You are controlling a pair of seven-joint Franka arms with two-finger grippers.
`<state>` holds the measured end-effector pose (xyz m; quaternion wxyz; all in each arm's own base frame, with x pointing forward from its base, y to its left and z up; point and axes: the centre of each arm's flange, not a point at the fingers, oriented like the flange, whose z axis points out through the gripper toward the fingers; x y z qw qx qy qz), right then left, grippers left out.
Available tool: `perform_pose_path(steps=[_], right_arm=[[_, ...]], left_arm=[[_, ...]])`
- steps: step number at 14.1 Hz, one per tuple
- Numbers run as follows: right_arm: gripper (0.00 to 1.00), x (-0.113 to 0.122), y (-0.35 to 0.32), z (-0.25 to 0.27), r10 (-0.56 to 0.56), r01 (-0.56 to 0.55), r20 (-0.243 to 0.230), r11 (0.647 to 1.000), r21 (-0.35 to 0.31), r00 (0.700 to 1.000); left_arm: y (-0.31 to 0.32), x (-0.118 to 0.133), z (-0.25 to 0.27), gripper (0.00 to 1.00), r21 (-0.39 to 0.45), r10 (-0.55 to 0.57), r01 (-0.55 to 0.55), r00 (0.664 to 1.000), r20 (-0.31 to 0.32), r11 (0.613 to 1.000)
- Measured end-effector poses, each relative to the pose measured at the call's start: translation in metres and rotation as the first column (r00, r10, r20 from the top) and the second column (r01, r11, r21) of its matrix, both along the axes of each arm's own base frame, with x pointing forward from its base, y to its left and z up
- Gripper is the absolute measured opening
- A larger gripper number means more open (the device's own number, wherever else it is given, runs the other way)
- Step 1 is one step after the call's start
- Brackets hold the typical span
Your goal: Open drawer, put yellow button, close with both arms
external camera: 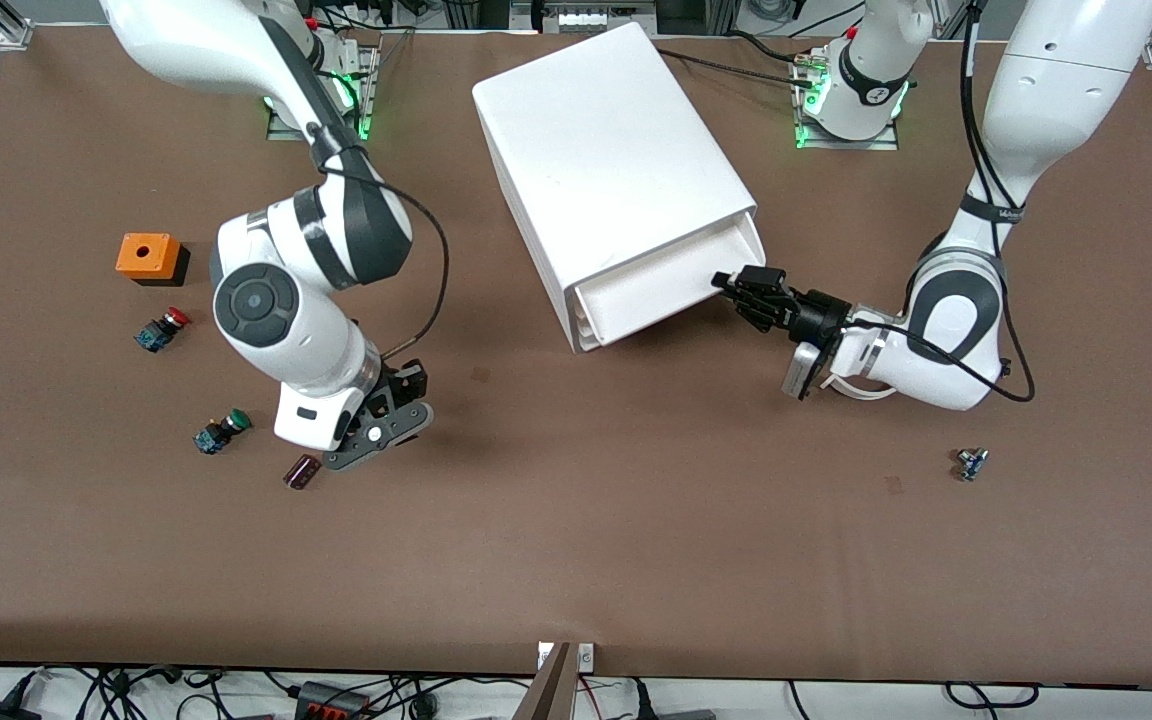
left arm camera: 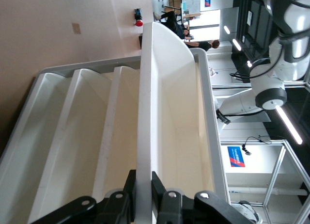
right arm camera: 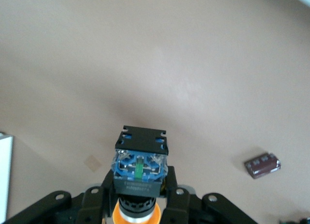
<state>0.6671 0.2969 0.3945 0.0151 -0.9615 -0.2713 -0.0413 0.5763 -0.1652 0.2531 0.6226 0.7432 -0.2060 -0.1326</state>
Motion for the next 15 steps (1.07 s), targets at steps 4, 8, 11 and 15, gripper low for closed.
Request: perform_pose_path(steps=[4, 8, 11, 15], right_arm=[[0.41, -0.02, 0.061, 0.057, -0.025, 0.022, 0.046, 0.998, 0.063, 0.999], [0.41, -0.071, 0.146, 0.08, -0.063, 0.059, 0.041, 0.992, 0.108, 0.997], [0.41, -0.104, 0.192, 0.068, -0.034, 0.031, 0.023, 0.994, 0.102, 0.999], [0.41, -0.119, 0.223, 0.066, -0.018, 0.013, 0.046, 0.994, 0.107, 0.999]], left_arm=[[0.02, 0.021, -0.007, 0.13, 0.003, 0.01, -0.01, 1.0, 0.009, 1.0], [0.023, 0.023, -0.012, 0.13, 0.007, 0.003, -0.003, 1.0, 0.004, 1.0], [0.03, 0.026, -0.01, 0.13, 0.017, 0.006, -0.006, 1.0, 0.01, 1.0], [0.046, 0.034, -0.005, 0.13, 0.045, 0.011, -0.012, 1.0, 0.028, 0.999]])
